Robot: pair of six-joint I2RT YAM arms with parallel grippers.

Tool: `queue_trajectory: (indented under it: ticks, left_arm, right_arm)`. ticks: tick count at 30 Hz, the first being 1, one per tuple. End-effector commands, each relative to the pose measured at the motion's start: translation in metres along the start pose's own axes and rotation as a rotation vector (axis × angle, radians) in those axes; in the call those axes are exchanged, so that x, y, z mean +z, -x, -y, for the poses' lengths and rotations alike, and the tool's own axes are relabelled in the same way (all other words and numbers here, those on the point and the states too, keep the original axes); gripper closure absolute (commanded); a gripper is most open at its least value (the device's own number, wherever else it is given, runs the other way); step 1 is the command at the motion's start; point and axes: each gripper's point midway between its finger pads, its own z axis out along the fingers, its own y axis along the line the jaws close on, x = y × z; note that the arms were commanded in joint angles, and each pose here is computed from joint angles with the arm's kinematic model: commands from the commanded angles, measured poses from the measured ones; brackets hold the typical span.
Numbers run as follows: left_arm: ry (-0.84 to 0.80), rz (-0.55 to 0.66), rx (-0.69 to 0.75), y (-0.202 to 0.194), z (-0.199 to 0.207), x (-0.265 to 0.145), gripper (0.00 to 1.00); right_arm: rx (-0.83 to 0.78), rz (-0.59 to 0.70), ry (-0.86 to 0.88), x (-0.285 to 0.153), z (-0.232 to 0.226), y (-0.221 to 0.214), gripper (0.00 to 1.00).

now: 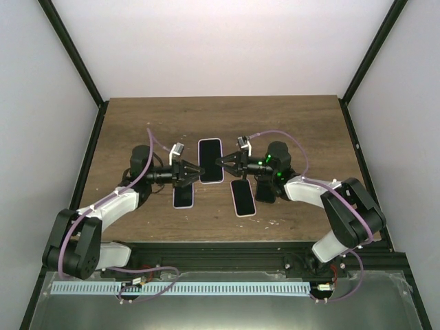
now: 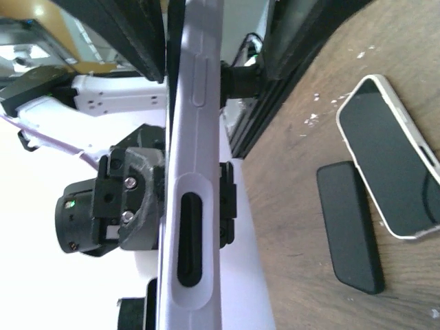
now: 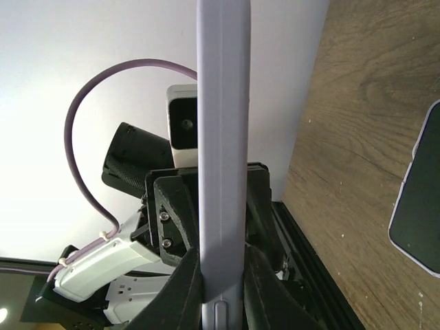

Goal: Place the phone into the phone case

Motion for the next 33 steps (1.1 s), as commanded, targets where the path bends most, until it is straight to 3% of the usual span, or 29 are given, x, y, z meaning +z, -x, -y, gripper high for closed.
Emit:
queue_trajectory:
  ticks: [1,5,9,14,17,19,21,26,30,33]
  left_arm:
    - [-0.053,-0.010,0.032,-0.001,0.013,0.001,0.64]
    - [-0.040,-0.005,0.034,0.000,0.010,0.001,0.86]
    - [-0.023,-0.002,0.036,0.001,0.007,0.002,0.99]
    - [0.006,0.007,0.048,0.003,0.003,0.002,1.00]
    - [0.009,0.014,0.060,0.004,0.004,0.001,1.00]
    - [0.008,0.016,0.058,0.005,0.006,0.001,0.95]
    - [0.005,0.020,0.050,0.005,0.008,0.000,0.79]
    - [-0.011,0.016,0.056,-0.002,0.017,-0.001,0.53]
    - [-0.034,-0.015,0.047,-0.015,0.020,0.004,0.50]
    - [-0.040,-0.002,0.047,-0.016,0.023,0.005,0.55]
  right_arm:
    - [-0.086,0.029,0.073,-0.002,-0.030,0.008,0.95]
    - [-0.076,0.028,0.058,-0.002,-0.025,0.008,0.90]
    - [-0.080,0.027,0.043,-0.002,-0.022,0.007,0.83]
    - [-0.088,0.015,0.029,-0.002,-0.021,0.004,0.72]
    - [-0.092,-0.013,0.029,0.001,-0.021,-0.003,0.73]
    - [-0.091,-0.026,0.026,0.002,-0.020,-0.006,0.83]
    - [-0.084,-0.022,0.035,0.001,-0.022,-0.008,0.88]
    - [-0.061,0.037,0.067,-0.003,-0.036,-0.001,0.89]
    - [-0.039,0.085,0.077,-0.004,-0.041,0.007,0.89]
    - [-0.036,0.086,0.084,-0.003,-0.043,0.009,0.89]
